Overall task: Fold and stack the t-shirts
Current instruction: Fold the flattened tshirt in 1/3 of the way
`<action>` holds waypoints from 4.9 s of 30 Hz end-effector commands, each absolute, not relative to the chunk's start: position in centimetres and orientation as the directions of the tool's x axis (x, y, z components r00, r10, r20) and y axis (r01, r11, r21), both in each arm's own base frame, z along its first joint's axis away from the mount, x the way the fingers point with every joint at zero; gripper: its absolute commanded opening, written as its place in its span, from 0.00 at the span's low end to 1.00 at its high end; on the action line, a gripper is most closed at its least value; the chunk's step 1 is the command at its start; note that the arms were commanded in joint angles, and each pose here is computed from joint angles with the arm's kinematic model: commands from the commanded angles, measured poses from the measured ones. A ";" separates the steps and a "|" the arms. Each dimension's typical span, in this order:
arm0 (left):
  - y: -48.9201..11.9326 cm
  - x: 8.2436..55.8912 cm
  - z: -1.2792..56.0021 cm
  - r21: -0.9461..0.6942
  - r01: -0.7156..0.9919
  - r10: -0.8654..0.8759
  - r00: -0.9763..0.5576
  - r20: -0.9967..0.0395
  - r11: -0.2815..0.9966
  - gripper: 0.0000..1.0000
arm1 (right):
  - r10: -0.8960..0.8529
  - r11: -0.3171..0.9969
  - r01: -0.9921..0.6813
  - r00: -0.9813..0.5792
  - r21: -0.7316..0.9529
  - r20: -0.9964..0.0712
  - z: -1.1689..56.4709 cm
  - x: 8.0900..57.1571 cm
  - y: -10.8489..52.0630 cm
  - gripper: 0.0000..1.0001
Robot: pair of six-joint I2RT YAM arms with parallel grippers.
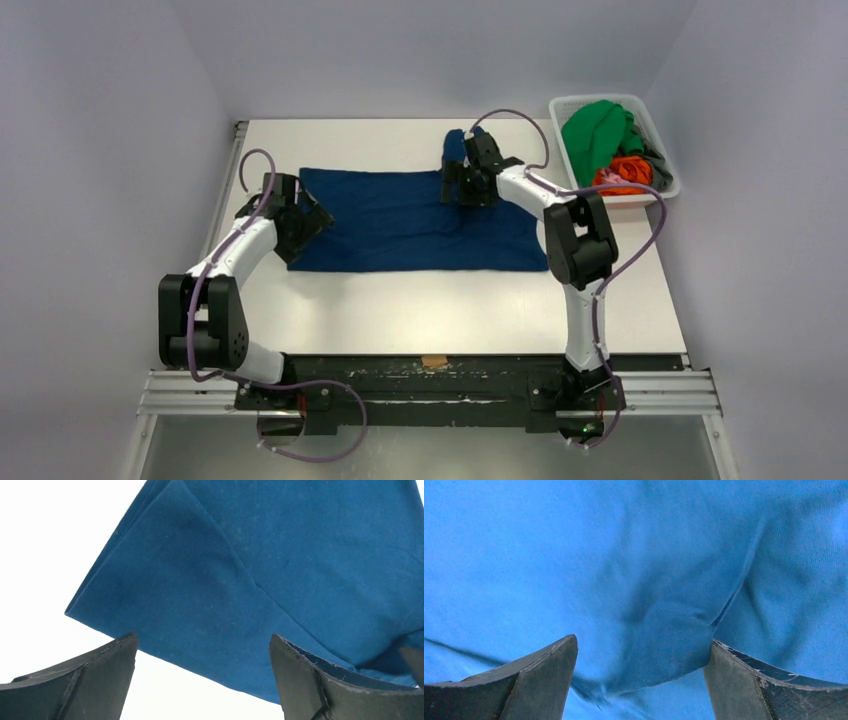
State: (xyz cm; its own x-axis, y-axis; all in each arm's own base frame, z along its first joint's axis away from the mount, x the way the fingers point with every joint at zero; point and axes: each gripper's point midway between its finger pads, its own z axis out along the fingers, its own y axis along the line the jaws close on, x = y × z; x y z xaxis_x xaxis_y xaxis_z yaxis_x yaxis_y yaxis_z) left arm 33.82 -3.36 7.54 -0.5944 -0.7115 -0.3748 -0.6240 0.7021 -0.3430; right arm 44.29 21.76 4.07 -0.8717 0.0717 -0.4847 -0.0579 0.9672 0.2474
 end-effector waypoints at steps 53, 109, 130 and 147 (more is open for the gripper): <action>-14.2 15.6 -0.8 -0.434 -0.531 -0.640 -0.753 -0.151 0.728 1.00 | 0.325 0.944 0.316 -0.838 0.095 -0.439 1.6 25.0 9.1 0.94; -3.2 42.3 6.7 -0.343 -0.570 -0.662 -0.588 -0.465 0.747 0.93 | 0.300 0.954 0.227 -0.717 0.196 -0.630 8.6 28.3 9.6 0.98; -4.5 43.2 5.0 -0.285 -0.521 -0.593 -0.725 -0.349 0.805 0.74 | 0.296 0.955 0.232 -0.698 0.184 -0.652 9.4 27.4 8.6 0.97; -4.0 42.4 4.7 -0.241 -0.565 -0.614 -0.723 -0.317 0.789 0.73 | 0.325 0.943 0.320 -0.817 0.094 -0.476 2.0 25.3 8.2 0.97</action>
State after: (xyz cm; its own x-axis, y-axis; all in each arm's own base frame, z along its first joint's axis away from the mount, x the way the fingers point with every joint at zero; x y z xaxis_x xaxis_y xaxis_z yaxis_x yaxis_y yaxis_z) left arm 41.69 -4.34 3.85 -0.7328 -0.6075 -0.3065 -0.5582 0.7943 -0.2397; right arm 24.57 8.98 2.54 -0.8309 0.2877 -0.4763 0.2636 0.9573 0.1184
